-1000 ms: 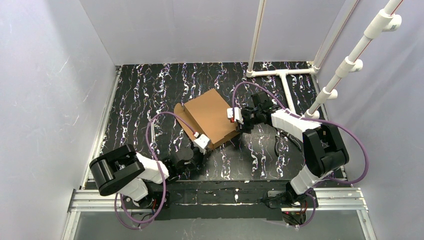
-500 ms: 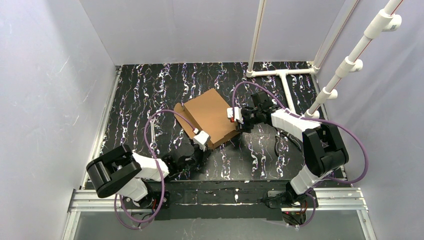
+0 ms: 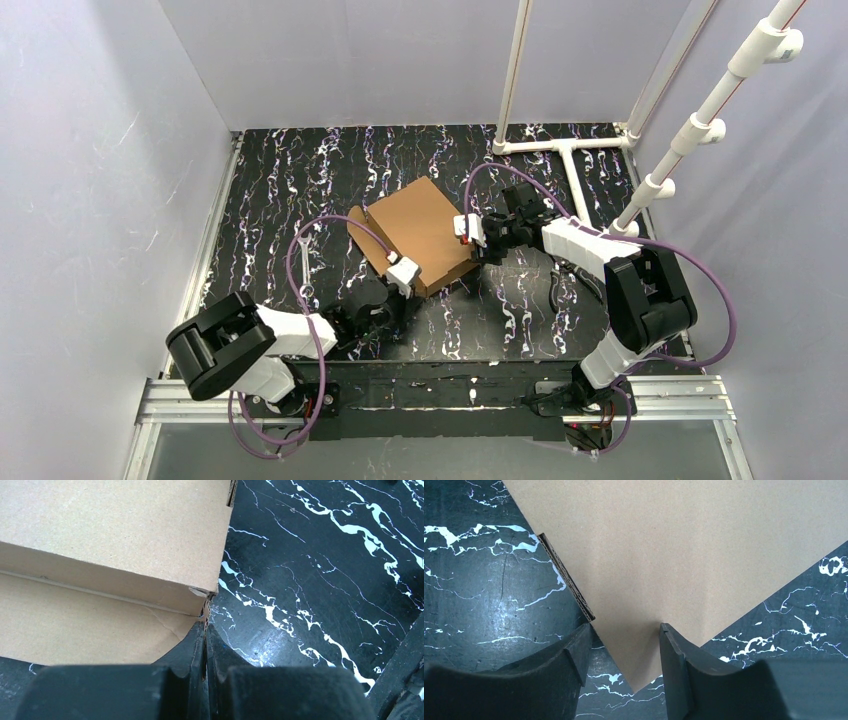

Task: Fold the paper box
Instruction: Close the paper box at the center of the board.

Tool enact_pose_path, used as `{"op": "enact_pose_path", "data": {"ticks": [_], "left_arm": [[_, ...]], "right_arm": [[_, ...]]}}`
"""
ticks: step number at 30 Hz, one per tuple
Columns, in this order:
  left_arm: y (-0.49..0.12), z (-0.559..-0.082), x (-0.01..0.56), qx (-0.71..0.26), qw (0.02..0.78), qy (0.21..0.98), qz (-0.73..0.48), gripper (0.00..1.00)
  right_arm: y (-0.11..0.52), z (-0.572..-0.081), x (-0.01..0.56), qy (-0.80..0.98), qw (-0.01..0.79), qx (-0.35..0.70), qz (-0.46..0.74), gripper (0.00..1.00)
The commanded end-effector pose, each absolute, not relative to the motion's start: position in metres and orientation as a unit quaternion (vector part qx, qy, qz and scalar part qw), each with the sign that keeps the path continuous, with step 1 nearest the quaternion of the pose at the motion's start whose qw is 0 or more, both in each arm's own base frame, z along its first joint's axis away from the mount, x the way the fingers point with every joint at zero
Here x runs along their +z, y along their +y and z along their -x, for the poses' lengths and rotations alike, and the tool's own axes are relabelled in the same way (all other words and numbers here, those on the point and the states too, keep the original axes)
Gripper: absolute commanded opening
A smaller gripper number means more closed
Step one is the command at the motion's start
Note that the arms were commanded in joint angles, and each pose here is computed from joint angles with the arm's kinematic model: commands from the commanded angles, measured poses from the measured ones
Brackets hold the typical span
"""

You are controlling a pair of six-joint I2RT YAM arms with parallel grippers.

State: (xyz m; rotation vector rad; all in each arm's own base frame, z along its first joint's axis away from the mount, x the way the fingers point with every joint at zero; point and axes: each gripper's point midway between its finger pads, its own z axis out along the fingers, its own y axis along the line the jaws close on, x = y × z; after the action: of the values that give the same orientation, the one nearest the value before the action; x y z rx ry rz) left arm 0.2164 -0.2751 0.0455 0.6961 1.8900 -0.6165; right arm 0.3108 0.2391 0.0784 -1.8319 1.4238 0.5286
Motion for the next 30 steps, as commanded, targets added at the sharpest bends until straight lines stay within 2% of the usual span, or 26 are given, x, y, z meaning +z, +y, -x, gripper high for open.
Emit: {"op": "enact_pose_path", "data": {"ticks": [1,11,23,30], "left_arm": [[-0.278,-0.223,0.064,-0.266,0.501,0.776,-0.274,0.00],[-0.293,-0.211,0.065,-0.289,0.482,0.750,-0.348,0.00],[-0.283,-0.231,0.072,-0.286,0.469,0.780,-0.300,0.00],[-0.296,-0.227,0.076,-0.308,0.450,0.769,-0.334,0.00]], "right_arm": [[0.233,-0.302,0.057,0.586,0.329,0.216,0.708,0.58],[0.234,-0.302,0.058,0.586,0.328,0.217,0.709,0.57],[0.234,-0.301,0.057,0.584,0.326,0.218,0.710,0.56],[0.235,-0.300,0.056,0.583,0.325,0.218,0.712,0.56]]}}
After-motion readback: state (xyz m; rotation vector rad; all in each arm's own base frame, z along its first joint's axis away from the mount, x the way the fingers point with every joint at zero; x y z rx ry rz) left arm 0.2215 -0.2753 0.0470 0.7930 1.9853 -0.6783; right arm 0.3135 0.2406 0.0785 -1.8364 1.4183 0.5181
